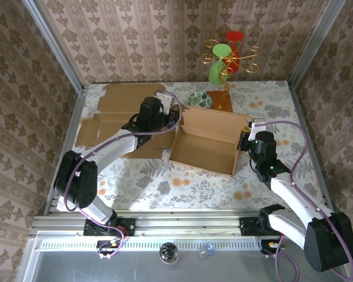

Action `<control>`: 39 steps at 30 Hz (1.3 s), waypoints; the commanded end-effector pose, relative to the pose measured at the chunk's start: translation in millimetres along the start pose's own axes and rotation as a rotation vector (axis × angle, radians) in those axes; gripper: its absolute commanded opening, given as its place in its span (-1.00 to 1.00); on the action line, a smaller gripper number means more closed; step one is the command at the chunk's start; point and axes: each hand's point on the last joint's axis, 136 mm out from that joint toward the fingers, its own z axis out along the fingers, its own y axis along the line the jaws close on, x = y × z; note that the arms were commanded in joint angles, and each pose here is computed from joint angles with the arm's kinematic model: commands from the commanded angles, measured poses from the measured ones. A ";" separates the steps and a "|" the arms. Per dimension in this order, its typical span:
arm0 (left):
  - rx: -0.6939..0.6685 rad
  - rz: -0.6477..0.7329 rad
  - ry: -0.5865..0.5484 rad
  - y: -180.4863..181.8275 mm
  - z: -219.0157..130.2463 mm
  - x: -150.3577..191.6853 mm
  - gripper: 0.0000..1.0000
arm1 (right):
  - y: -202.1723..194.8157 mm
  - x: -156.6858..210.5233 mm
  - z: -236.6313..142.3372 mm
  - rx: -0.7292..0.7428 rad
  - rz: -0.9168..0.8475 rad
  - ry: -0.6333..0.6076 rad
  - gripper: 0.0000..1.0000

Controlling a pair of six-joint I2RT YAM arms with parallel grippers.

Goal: Fold the paper box

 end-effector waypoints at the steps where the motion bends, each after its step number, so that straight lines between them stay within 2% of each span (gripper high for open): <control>1: 0.136 0.037 -0.085 -37.4 -0.1 -10.7 -1.00 | 6.0 -7.9 -1.3 -0.004 0.044 -0.045 -1.00; 13: 0.152 0.013 -0.178 -34.8 -3.3 25.6 -1.00 | 12.1 24.7 0.1 -0.009 0.089 0.000 -1.00; 18: 0.147 0.018 -0.167 -34.1 -4.2 32.2 -1.00 | 9.2 26.5 -2.2 0.008 0.121 0.011 -0.88; 27: 0.137 0.062 -0.139 -34.5 -6.9 38.7 -1.00 | 22.1 23.4 -14.5 -0.027 0.253 0.150 -0.04; 29: 0.131 0.071 -0.135 -33.3 -7.9 40.5 -1.00 | 23.3 23.6 -21.6 -0.024 0.309 0.186 0.21; 34: 0.121 0.100 -0.135 -32.6 -10.8 39.3 -1.00 | 35.0 13.7 -46.9 -0.075 0.412 0.260 0.36; 37: 0.123 0.112 -0.133 -33.4 -11.1 38.4 -1.00 | 39.2 8.0 -68.5 -0.094 0.490 0.303 0.75; 39: 0.129 0.114 -0.134 -34.9 -10.9 37.2 -1.00 | 45.9 2.2 -82.4 -0.132 0.518 0.329 0.79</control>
